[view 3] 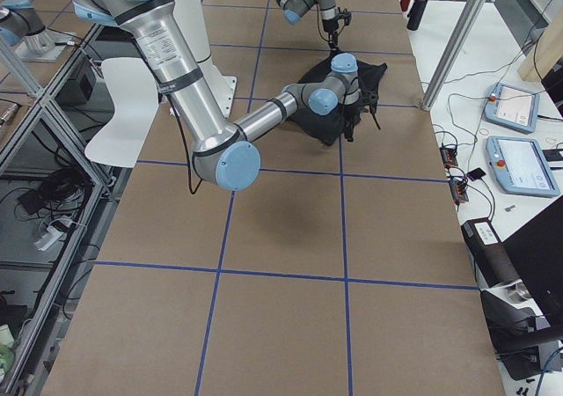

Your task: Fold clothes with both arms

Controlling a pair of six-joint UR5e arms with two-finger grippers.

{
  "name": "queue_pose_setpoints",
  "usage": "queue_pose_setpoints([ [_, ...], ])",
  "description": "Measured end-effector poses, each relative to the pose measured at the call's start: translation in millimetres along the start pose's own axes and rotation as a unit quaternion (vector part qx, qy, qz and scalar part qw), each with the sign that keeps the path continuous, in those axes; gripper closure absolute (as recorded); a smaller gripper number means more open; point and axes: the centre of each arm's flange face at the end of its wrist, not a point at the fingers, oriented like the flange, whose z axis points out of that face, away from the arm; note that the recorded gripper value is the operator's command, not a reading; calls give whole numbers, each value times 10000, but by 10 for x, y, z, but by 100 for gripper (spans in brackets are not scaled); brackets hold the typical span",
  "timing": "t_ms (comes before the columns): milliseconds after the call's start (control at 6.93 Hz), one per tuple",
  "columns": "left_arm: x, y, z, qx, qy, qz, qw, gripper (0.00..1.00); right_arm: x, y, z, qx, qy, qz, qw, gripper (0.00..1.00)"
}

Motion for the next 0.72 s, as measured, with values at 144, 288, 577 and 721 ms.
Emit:
queue_pose_setpoints([
  [144, -76, -397, 189, 111, -283, 103, 9995, 100, -3, 1, -2, 1, -2, -2, 10000, 0],
  [288, -76, -763, 302, 207, -515, 196, 9983, 100, -6, 1, -5, 2, -6, -7, 10000, 0],
  [577, -107, -1324, 317, 282, -776, 463, 9955, 1, -22, 11, -29, 8, -31, -16, 10000, 0],
  [721, -275, -1363, 268, 375, -784, 615, 9943, 0, -38, 27, -38, 4, -46, -29, 10000, 0],
])
